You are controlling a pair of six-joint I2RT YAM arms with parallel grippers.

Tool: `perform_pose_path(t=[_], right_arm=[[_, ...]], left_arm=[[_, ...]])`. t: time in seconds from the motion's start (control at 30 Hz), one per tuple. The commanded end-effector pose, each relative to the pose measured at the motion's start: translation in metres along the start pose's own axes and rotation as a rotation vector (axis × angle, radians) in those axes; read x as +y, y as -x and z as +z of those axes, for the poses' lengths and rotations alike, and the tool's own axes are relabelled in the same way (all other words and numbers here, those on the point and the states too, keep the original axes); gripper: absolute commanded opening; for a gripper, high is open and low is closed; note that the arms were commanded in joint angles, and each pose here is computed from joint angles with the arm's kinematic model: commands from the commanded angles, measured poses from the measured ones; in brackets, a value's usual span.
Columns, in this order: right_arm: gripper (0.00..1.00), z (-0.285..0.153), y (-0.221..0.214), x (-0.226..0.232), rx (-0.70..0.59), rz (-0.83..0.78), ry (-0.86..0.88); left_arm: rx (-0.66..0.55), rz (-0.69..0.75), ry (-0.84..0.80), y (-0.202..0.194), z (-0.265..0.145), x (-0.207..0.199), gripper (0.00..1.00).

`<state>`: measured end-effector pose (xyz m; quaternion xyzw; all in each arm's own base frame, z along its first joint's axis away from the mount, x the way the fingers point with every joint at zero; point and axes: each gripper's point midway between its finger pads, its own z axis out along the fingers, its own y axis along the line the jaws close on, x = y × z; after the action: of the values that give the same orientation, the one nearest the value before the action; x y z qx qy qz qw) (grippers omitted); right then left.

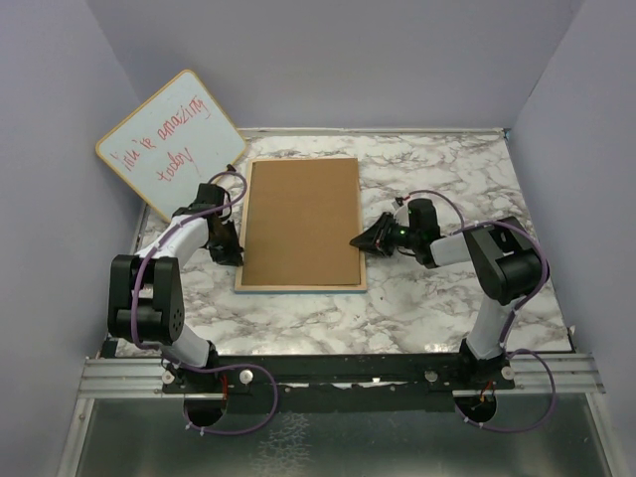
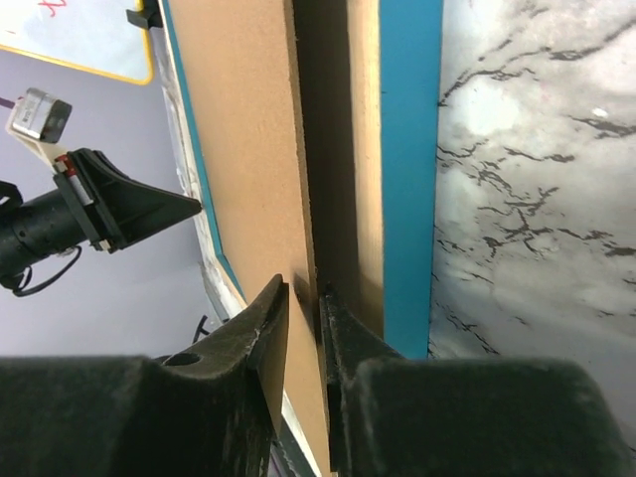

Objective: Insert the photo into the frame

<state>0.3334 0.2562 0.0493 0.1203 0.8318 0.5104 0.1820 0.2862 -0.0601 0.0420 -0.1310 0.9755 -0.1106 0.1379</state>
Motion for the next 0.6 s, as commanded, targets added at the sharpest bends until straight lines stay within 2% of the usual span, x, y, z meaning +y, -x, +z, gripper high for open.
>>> perform_pose_path(t=[0.0, 0.23, 0.4, 0.57], right_arm=[[0.26, -0.004, -0.001, 0.009, 0.005, -0.03, -0.009], [0.51, -0.016, 0.012, 0.024, -0.039, -0.102, -0.064], [0.54, -0.021, 0.035, 0.025, -0.092, -0.174, -0.178], [0.61, -0.018, 0.057, 0.013, -0.129, -0.189, -0.303]], left_arm=[[-0.071, 0.032, 0.037, 0.022, -0.016, 0.0, 0.2], [-0.152, 0.056, 0.032, 0.057, -0.024, -0.01, 0.48], [-0.201, 0.051, 0.009, 0.079, -0.013, -0.018, 0.73], [-0.227, 0.029, -0.037, 0.102, 0.004, -0.03, 0.82]])
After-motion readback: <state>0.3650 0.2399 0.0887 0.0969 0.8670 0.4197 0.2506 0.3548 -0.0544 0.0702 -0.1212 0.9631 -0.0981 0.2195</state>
